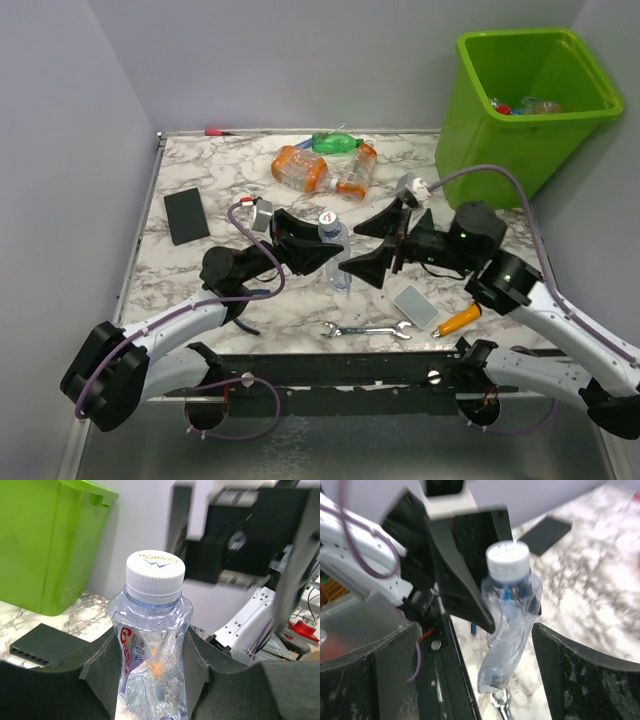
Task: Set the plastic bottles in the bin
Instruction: Pick up the plastic bottle from the corner of the board.
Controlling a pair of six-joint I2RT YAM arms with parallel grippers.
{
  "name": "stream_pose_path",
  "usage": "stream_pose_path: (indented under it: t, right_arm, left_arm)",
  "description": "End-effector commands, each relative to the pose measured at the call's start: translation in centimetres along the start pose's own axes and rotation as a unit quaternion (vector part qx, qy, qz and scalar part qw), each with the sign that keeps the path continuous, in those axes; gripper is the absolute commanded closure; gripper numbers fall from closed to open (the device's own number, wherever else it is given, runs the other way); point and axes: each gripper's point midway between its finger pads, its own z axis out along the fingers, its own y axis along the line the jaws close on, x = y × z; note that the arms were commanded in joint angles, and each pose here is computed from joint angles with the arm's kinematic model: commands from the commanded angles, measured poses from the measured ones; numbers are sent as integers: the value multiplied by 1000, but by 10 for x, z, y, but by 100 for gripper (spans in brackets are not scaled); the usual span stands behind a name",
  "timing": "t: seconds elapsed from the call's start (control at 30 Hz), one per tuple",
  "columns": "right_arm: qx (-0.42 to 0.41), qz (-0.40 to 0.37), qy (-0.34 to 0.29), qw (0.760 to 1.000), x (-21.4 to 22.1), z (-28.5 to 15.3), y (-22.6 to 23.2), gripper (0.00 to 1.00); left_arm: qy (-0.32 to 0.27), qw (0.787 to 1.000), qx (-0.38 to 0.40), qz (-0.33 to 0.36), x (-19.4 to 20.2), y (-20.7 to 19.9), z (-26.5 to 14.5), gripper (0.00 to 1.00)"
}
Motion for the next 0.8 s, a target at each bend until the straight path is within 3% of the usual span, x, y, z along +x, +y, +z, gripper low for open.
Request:
stream_pose_path:
  t: [0.0, 0.07, 0.17, 0.47, 0.67, 0.77]
  right_arm:
    - [70, -60, -51, 994, -55, -37, 0, 0]
    - [109, -65, -64, 990, -72, -39, -11, 1]
    - [151, -68, -46, 985, -79, -27, -31, 12]
    - [122, -28, 6, 992, -65, 17, -39, 32]
    - [96, -8, 19, 995, -55, 26, -33, 38]
    - [86, 1, 37, 996, -46, 28, -31, 36]
  left_arm:
    - [-1, 1000, -9, -1, 1, 6, 2, 78]
    - [2, 1000, -9, -5, 3, 7, 3, 79]
    - [3, 1000, -9, -5, 4, 8, 3, 79]
    - [1, 1000, -10, 2, 4, 6, 1, 80]
    - [3, 1000, -8, 1, 4, 6, 1, 80]
    - [1, 1000, -9, 3, 3, 6, 1, 80]
